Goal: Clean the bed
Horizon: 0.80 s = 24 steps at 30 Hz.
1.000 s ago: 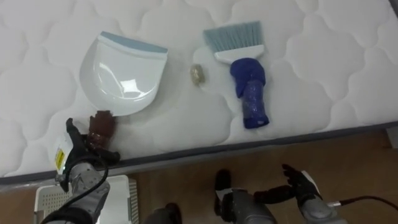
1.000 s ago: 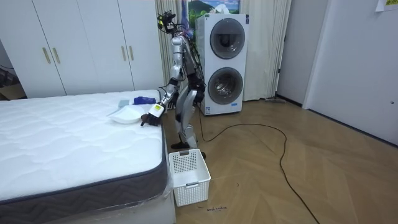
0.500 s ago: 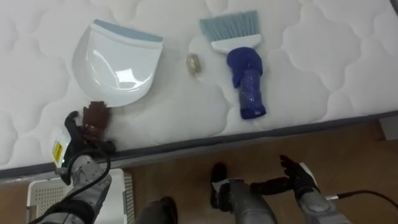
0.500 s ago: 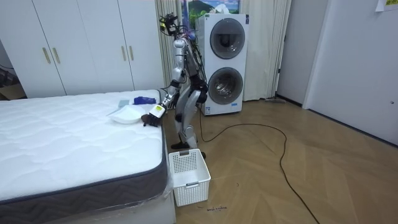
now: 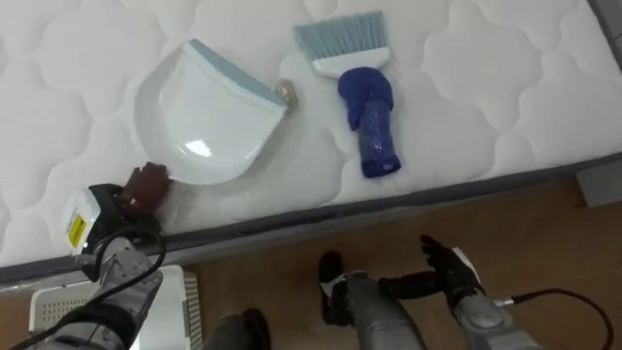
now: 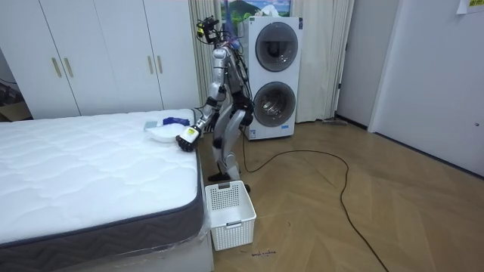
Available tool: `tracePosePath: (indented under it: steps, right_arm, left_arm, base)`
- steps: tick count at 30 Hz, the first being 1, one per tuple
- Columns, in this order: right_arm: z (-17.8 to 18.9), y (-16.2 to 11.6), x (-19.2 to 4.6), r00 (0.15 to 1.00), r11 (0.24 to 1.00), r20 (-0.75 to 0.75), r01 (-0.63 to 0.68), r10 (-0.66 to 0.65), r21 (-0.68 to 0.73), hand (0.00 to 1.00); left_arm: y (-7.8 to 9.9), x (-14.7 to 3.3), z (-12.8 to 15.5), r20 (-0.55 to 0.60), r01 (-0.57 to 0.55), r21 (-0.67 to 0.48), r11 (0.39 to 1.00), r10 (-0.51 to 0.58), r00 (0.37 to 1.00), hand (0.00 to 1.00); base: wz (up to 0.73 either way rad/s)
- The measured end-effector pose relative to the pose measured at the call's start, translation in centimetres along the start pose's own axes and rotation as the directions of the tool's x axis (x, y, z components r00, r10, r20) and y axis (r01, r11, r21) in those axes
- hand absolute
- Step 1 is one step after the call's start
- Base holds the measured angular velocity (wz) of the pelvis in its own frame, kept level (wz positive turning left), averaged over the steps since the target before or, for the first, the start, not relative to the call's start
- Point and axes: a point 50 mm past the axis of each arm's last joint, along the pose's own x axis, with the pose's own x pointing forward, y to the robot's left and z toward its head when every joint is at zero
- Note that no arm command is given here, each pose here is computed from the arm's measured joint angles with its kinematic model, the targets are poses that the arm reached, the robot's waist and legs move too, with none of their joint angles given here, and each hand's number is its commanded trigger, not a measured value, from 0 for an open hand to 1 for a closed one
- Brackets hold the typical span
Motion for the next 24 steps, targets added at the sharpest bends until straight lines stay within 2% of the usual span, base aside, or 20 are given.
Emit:
tracePosePath:
  steps: [14,20,24]
  right_arm:
    - [-0.03,-0.09,-0.02,1.0,1.0,0.001,0.0,0.0,-0.005,0.0]
    - [-0.42,-0.28,-0.13,1.0,0.999,-0.011,0.019,-0.019,0.04,0.0]
    - [-0.62,-0.46,-0.17,0.999,0.997,-0.02,0.03,-0.028,0.072,0.0]
  left_arm:
    - [-0.07,0.08,0.1,-0.002,0.02,0.022,1.0,-0.02,1.0,1.0]
    - [0.16,0.25,-0.15,-0.004,0.032,0.037,0.999,-0.032,0.999,1.0]
    - [0.39,0.43,-0.18,0.028,0.047,0.096,0.994,-0.049,0.998,1.0]
  base:
    - [0.0]
    - [-0.02]
    - [0.0]
